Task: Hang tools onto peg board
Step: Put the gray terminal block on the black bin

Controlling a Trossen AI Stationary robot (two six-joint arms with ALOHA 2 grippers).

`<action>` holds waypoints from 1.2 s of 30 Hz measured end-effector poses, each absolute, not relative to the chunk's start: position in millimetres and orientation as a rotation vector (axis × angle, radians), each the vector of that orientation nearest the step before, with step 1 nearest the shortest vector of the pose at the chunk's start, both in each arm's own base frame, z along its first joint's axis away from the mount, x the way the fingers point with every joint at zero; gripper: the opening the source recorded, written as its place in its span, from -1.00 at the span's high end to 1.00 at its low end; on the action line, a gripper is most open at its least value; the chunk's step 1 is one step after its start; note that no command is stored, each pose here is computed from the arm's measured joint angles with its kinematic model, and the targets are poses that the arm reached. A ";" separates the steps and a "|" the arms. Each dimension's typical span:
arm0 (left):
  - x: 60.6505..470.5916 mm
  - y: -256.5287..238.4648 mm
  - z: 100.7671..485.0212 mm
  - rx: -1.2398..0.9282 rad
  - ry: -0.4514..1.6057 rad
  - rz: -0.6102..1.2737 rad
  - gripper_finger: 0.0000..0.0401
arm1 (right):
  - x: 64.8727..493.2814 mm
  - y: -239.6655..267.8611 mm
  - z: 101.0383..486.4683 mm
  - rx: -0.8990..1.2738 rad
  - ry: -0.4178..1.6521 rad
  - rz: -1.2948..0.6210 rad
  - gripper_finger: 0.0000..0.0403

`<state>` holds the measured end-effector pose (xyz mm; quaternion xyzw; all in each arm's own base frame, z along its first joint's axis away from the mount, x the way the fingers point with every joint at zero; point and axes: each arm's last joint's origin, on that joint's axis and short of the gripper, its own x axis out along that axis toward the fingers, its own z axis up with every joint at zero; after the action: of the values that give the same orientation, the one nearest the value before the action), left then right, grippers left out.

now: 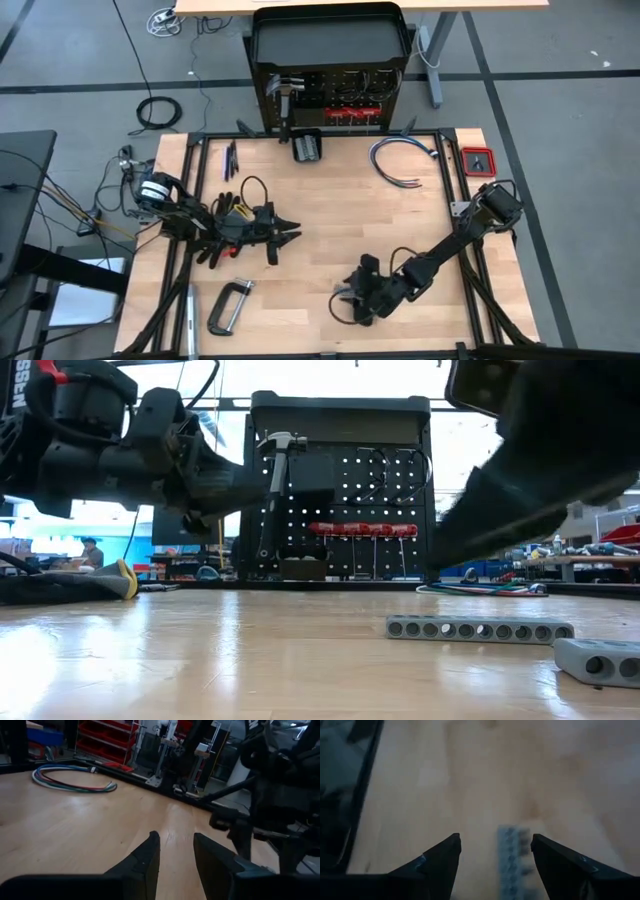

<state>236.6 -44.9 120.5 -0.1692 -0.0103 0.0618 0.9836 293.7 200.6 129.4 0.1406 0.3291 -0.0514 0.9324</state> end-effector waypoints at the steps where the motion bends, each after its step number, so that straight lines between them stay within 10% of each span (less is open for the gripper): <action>1: 237.5 -45.1 121.1 -0.342 -0.024 0.124 0.38 | 292.4 202.1 128.5 0.278 0.693 -0.068 -0.27; 36: 247.5 -81.5 114.4 -0.478 0.078 0.243 0.38 | 273.4 194.1 35.9 0.084 0.437 -0.211 -0.19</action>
<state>247.5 -81.5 114.4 -0.2358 0.0386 0.1201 0.9636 273.4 194.1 35.9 0.0417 0.2161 -0.1046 0.9698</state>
